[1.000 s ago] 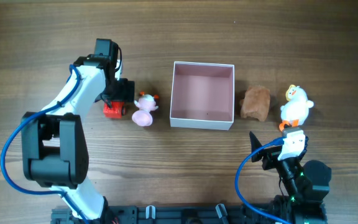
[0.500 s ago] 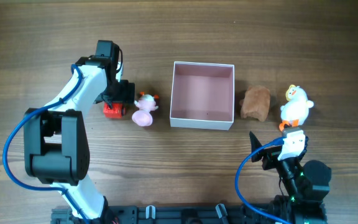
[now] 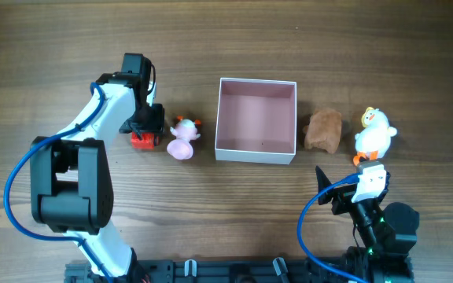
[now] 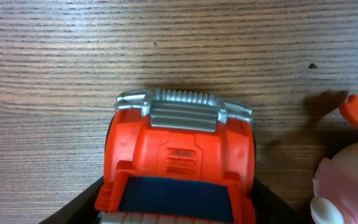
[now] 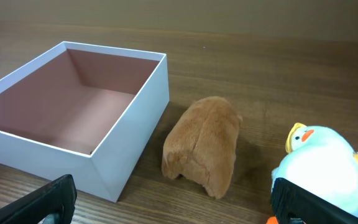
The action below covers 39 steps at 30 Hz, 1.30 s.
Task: Pack container
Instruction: 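Lift the fire truck with the left gripper and carry it over the box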
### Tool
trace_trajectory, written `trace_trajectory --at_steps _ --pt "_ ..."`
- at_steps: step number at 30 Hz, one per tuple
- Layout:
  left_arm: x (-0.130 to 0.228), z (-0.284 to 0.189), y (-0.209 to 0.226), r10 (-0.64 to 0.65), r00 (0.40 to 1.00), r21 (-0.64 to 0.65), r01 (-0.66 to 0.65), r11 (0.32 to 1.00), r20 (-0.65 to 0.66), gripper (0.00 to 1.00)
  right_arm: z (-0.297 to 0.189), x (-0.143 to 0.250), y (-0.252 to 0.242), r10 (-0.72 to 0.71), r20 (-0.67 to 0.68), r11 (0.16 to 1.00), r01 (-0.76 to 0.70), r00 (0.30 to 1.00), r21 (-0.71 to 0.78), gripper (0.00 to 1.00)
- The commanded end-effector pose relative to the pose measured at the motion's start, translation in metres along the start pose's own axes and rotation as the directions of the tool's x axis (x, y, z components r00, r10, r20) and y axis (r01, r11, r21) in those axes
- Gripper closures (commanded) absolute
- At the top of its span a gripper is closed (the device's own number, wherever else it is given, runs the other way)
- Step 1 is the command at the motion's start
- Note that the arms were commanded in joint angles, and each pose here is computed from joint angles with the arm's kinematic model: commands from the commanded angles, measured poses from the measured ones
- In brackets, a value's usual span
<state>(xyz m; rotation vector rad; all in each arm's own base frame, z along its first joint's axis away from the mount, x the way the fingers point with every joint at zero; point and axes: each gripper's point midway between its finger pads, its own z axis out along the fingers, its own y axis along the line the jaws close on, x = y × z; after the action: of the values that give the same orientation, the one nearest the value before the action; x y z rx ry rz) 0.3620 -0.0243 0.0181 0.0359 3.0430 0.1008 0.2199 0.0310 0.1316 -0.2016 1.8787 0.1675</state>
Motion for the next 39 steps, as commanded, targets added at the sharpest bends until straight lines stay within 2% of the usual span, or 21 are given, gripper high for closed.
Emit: trace_trajectory --at_steps 1,3,7,11,18,22,24,31,34,39 --pt "0.005 0.007 0.004 -0.004 1.0 -0.008 0.003 1.0 -0.023 0.46 -0.001 -0.002 0.002 0.012 0.01 1.0 -0.012 1.0 -0.012 0.01" --pt "0.004 0.005 0.004 -0.004 1.0 -0.008 0.003 1.0 -0.018 0.5 -0.001 -0.002 0.002 0.012 0.01 1.0 -0.012 1.0 -0.012 0.0" --pt "-0.011 -0.011 0.005 -0.008 0.999 -0.004 0.008 1.0 0.039 0.51 -0.001 -0.002 0.002 0.012 0.01 1.0 -0.012 1.0 -0.012 0.01" --pt "-0.045 -0.065 0.005 -0.014 0.988 0.006 0.014 1.0 0.156 0.51 -0.001 -0.002 0.002 0.012 0.01 1.0 -0.012 1.0 -0.012 0.01" --pt "-0.06 -0.12 -0.015 0.023 0.965 0.021 -0.029 0.999 0.262 0.57 -0.001 -0.002 0.002 0.012 0.01 1.0 -0.012 1.0 -0.012 0.0" --pt "-0.063 -0.147 -0.048 0.065 0.942 0.044 -0.084 0.996 0.33 0.59 -0.001 -0.002 0.002 0.012 0.01 1.0 -0.012 1.0 -0.012 0.01" --pt "-0.062 -0.166 -0.077 0.01 0.931 0.11 -0.053 0.993 0.364 0.59 -0.001 -0.002 0.002 0.012 0.01 1.0 -0.012 1.0 -0.012 0.0" --pt "-0.047 -0.203 -0.159 -0.043 0.92 0.281 -0.075 0.957 0.39 0.65 -0.001 -0.002 0.002 0.012 0.01 1.0 -0.012 1.0 -0.012 0.0" --pt "-0.036 -0.219 -0.204 -0.004 0.915 0.381 -0.164 0.91 0.404 0.65 -0.001 -0.002 0.002 0.012 0.01 1.0 -0.012 1.0 -0.012 0.01" --pt "-0.025 -0.226 -0.236 0.029 0.906 0.416 -0.223 0.882 0.423 0.66 -0.001 -0.002 0.002 0.012 0.01 1.0 -0.012 1.0 -0.012 0.01"
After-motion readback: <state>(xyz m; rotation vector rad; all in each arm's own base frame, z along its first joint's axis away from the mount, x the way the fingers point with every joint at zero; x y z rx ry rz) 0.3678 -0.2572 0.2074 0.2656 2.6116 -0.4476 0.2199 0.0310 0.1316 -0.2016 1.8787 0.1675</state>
